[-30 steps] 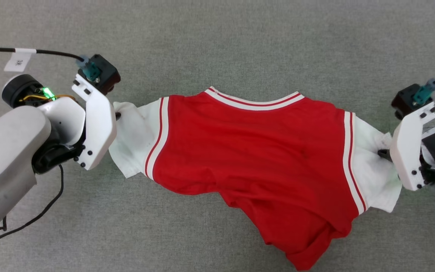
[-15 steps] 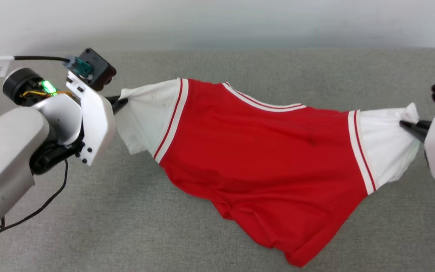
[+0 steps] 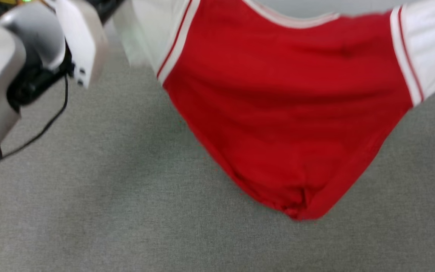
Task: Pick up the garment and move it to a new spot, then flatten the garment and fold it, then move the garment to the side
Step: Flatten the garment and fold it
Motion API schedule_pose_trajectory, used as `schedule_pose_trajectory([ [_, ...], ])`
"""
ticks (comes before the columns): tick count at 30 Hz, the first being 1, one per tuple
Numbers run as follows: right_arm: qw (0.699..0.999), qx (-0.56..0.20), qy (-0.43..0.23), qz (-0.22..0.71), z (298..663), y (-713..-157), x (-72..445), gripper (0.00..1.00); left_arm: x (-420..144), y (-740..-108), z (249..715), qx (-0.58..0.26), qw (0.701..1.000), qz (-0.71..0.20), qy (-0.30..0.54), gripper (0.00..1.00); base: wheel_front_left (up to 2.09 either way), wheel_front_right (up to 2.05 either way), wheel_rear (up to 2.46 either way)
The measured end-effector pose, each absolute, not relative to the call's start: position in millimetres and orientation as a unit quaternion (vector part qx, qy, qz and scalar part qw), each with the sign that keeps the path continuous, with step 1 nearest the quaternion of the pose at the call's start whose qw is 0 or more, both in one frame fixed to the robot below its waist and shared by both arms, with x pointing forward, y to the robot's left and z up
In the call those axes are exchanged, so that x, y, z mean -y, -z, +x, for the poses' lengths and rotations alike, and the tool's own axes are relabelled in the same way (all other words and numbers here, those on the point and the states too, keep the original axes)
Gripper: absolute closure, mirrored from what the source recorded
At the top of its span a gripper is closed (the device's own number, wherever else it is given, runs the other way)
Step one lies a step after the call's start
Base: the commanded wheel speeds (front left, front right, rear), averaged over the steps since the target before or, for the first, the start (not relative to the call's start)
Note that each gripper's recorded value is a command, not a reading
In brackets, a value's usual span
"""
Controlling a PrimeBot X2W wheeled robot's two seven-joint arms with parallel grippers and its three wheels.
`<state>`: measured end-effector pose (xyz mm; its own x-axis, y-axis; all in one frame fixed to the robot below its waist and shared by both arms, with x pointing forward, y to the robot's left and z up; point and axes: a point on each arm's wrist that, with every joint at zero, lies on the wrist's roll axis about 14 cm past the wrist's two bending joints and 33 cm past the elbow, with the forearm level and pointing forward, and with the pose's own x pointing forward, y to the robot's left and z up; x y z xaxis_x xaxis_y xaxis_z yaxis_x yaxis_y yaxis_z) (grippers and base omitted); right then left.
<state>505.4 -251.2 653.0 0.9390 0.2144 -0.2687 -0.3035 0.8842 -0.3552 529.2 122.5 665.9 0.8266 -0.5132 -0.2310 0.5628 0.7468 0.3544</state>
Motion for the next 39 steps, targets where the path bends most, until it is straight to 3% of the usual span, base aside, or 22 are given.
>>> schedule_pose_trajectory([
  [12,0.966,0.026,-0.069,-0.246,600,-749,237,1.0,-103,-759,617,0.091,0.944,0.198,0.246,1.0,0.0,0.0,0.0],
  [22,0.963,0.117,-0.045,-0.241,657,-789,224,1.0,-109,-795,670,0.182,0.947,0.163,0.207,1.0,0.0,0.0,0.0],
  [31,0.961,0.071,-0.072,-0.257,692,-730,202,1.0,-117,-754,699,0.153,0.955,0.155,0.2,1.0,0.0,0.0,0.0],
  [39,0.963,-0.01,-0.123,-0.239,690,-632,185,1.0,-125,-649,699,0.059,0.963,0.156,0.212,1.0,0.0,0.0,0.0],
])
